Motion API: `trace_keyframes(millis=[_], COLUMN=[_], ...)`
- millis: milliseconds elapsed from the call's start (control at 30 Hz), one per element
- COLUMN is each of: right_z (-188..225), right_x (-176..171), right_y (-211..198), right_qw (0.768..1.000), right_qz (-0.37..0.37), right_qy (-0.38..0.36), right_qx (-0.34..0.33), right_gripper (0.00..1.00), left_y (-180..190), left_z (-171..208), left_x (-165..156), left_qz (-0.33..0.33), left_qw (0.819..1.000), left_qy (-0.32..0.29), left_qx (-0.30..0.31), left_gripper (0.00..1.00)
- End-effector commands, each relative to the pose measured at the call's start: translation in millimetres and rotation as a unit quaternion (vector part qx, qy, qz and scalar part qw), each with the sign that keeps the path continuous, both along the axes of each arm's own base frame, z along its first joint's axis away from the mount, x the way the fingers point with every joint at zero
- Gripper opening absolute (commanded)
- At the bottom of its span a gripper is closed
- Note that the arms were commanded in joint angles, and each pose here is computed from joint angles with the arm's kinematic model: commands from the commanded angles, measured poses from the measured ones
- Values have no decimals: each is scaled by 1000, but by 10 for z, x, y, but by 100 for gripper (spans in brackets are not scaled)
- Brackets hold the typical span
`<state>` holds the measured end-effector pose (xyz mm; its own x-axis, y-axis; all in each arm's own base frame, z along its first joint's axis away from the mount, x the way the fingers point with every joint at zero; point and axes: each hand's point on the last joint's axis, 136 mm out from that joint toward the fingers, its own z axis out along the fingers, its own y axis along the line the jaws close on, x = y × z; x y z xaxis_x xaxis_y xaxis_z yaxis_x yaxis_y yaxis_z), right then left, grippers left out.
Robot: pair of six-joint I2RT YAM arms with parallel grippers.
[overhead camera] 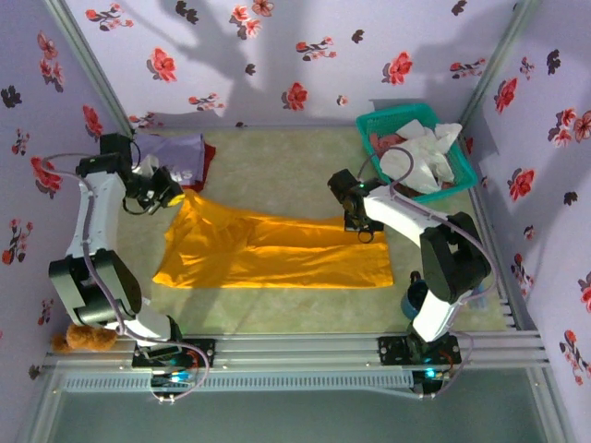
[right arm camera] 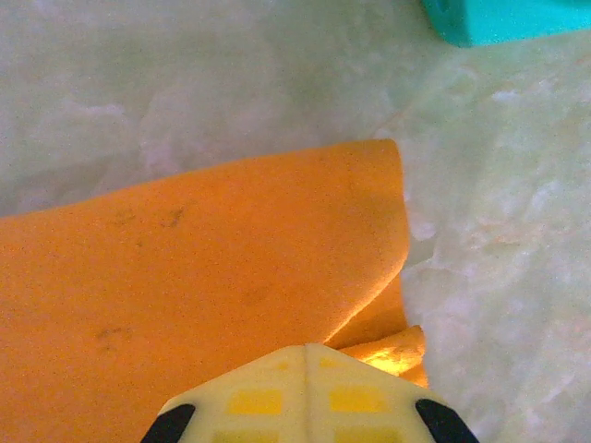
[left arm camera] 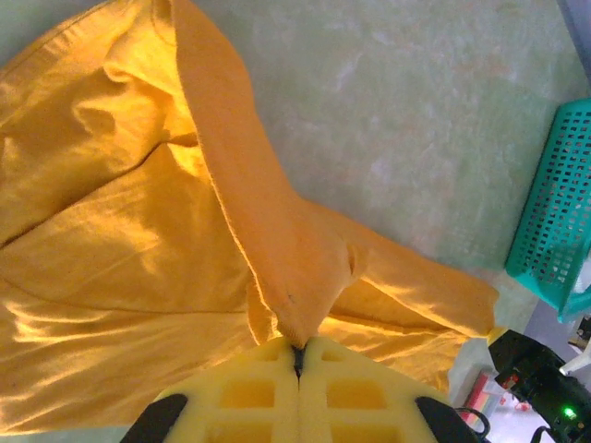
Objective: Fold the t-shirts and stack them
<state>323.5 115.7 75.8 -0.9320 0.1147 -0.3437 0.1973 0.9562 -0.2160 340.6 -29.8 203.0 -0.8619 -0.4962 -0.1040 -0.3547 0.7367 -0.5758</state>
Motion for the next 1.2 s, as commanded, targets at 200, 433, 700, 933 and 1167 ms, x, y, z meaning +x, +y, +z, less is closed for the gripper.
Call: trace_keyframes(millis=[200,433,700,933,1167], right_z=[-170,-514,-57,47,-245], right_x=[171,211,226,-57,-143], right_y=[68,642,455,175,18], right_qw=[996,984,993,998,996], right_qz=[59,144,113,50,20], right_qy=[44,99,45,33,35], right_qx=[-46,27,3,22,73], right_gripper=[0,5,33,35,37], left_y=[-5,19,31,31,25], left_z=[-256,-465,-437,-448,-430], left_x=[-304,-405,-362,-362,-365], left_qz=[-4,-5,-4,-5,-6], left_qw=[1000,999,999,999,999], left_qy=[31,51,47,48,48], left_qx=[3,13,15,15,13], left_gripper=[0,0,0,0,0])
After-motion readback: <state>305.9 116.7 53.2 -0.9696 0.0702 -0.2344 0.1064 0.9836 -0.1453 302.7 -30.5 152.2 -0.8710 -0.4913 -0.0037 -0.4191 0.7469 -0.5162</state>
